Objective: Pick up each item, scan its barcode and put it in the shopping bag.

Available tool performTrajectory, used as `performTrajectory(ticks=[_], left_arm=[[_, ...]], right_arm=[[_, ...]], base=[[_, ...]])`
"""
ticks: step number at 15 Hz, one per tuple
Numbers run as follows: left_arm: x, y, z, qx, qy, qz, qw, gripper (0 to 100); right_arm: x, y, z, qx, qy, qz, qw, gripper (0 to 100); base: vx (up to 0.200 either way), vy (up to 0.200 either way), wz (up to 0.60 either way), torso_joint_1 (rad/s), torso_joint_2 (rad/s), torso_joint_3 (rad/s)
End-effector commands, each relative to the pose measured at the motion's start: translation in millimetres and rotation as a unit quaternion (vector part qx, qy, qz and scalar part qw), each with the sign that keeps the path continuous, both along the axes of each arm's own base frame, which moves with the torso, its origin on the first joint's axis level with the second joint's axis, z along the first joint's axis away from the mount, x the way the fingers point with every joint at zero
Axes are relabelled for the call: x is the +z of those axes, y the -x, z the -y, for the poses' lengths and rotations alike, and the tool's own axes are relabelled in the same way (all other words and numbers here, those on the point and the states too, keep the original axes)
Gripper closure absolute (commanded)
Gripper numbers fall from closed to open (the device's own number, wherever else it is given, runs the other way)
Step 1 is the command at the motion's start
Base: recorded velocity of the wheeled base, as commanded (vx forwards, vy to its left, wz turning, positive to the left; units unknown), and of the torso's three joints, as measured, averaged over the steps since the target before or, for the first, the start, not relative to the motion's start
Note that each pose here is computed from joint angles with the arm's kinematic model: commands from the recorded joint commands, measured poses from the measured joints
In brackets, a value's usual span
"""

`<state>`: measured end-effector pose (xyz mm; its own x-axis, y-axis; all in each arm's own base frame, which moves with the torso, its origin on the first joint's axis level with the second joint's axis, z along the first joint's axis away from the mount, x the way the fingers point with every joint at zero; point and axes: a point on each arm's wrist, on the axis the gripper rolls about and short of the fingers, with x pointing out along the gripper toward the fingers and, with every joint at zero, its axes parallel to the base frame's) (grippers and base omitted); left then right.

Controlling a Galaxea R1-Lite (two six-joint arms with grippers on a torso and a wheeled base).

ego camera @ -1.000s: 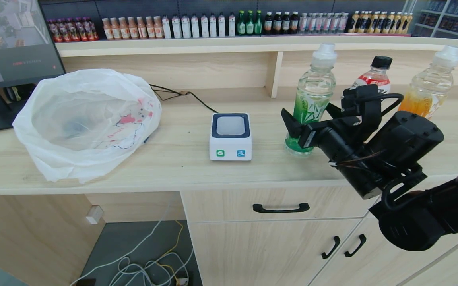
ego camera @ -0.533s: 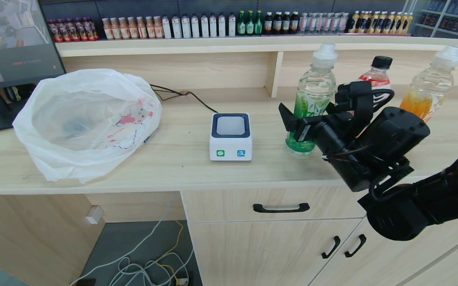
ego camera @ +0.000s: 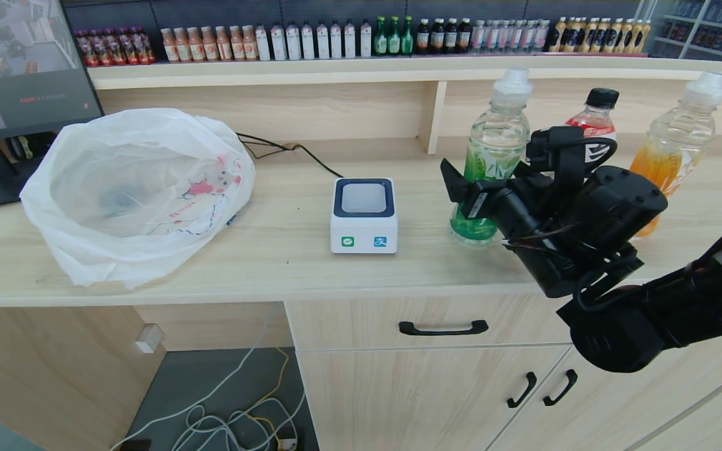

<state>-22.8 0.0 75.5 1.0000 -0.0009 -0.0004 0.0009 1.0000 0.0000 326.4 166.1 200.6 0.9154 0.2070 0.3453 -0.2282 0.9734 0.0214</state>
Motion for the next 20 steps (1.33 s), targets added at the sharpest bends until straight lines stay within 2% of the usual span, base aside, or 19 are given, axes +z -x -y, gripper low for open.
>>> performTrajectory(ticks=[1, 5, 6, 20], left_arm=[[0.0, 0, 0.0, 0.0, 0.0, 0.0, 1.0, 0], [0.0, 0, 0.0, 0.0, 0.0, 0.0, 1.0, 0], [0.0, 0, 0.0, 0.0, 0.0, 0.0, 1.0, 0], [0.0, 0, 0.0, 0.0, 0.0, 0.0, 1.0, 0]], right_arm=[[0, -1, 0, -0.001, 0.0, 0.001, 1.0, 0], [6, -3, 0, -0.007, -0.008, 0.011, 1.0, 0], [6, -4, 0, -0.008, -0.008, 0.012, 1.0, 100], [15, 10, 7, -0.006, -0.012, 0.019, 1.0, 100]], base=[[0.0, 0.0, 0.0, 0.0, 0.0, 0.0], [0.0, 0.0, 0.0, 0.0, 0.0, 0.0], [0.0, 0.0, 0.0, 0.0, 0.0, 0.0], [0.0, 0.0, 0.0, 0.0, 0.0, 0.0]])
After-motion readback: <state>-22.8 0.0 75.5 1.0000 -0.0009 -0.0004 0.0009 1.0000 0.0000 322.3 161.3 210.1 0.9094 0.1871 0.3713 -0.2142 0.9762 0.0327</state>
